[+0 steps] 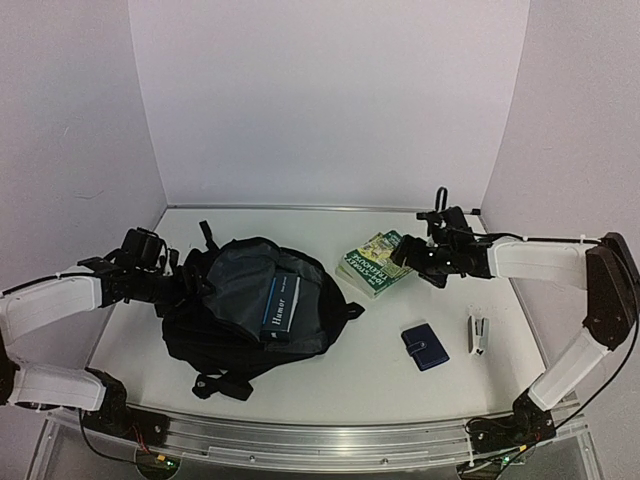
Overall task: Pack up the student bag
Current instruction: Place the book in the student bag, then pick up the book from the center of the board.
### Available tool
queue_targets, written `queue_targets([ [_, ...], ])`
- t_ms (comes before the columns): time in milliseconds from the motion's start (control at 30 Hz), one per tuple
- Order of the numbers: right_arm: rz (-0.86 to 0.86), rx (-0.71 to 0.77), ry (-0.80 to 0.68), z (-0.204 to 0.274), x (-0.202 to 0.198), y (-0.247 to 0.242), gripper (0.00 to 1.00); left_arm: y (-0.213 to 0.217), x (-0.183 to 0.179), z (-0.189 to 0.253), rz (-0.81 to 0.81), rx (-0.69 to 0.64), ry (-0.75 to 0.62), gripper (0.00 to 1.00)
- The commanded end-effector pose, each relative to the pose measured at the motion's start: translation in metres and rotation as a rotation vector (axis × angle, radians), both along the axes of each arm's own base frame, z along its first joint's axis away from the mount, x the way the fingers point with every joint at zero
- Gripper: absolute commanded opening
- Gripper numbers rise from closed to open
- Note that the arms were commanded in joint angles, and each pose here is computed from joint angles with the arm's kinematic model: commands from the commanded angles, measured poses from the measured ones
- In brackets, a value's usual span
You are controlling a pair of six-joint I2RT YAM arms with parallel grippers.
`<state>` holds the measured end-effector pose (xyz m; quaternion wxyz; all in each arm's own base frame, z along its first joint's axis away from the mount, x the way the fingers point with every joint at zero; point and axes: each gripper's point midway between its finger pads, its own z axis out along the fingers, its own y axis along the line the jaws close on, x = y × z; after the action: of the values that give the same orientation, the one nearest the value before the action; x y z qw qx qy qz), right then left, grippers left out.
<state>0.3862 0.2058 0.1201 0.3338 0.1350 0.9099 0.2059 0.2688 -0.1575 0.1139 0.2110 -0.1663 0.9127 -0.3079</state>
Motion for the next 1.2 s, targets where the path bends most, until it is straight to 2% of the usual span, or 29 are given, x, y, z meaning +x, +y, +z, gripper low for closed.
queue_targets([
  [0, 0.033, 0.180, -0.052, 0.012, 0.018, -0.014, 0.93, 0.001, 0.009, 0.048, -0.042, 0.018, -0.124, 0.92],
  [100, 0.019, 0.232, -0.039, -0.001, 0.030, -0.025, 0.93, 0.002, 0.008, 0.068, -0.050, 0.017, -0.170, 0.98],
  [300, -0.058, 0.311, -0.024, -0.022, 0.049, -0.052, 0.87, 0.004, 0.004, 0.092, -0.052, 0.003, -0.221, 1.00],
  [433, -0.060, 0.393, -0.043, -0.025, 0.058, -0.053, 0.84, 0.006, 0.002, 0.094, -0.044, -0.001, -0.230, 1.00],
  [933, -0.088, 0.476, -0.013, -0.062, 0.088, -0.057, 0.77, 0.006, -0.005, 0.101, -0.046, -0.030, -0.258, 1.00],
  [1167, -0.086, 0.508, -0.021, -0.072, 0.099, -0.057, 0.69, 0.009, -0.008, 0.105, -0.037, -0.024, -0.268, 1.00],
])
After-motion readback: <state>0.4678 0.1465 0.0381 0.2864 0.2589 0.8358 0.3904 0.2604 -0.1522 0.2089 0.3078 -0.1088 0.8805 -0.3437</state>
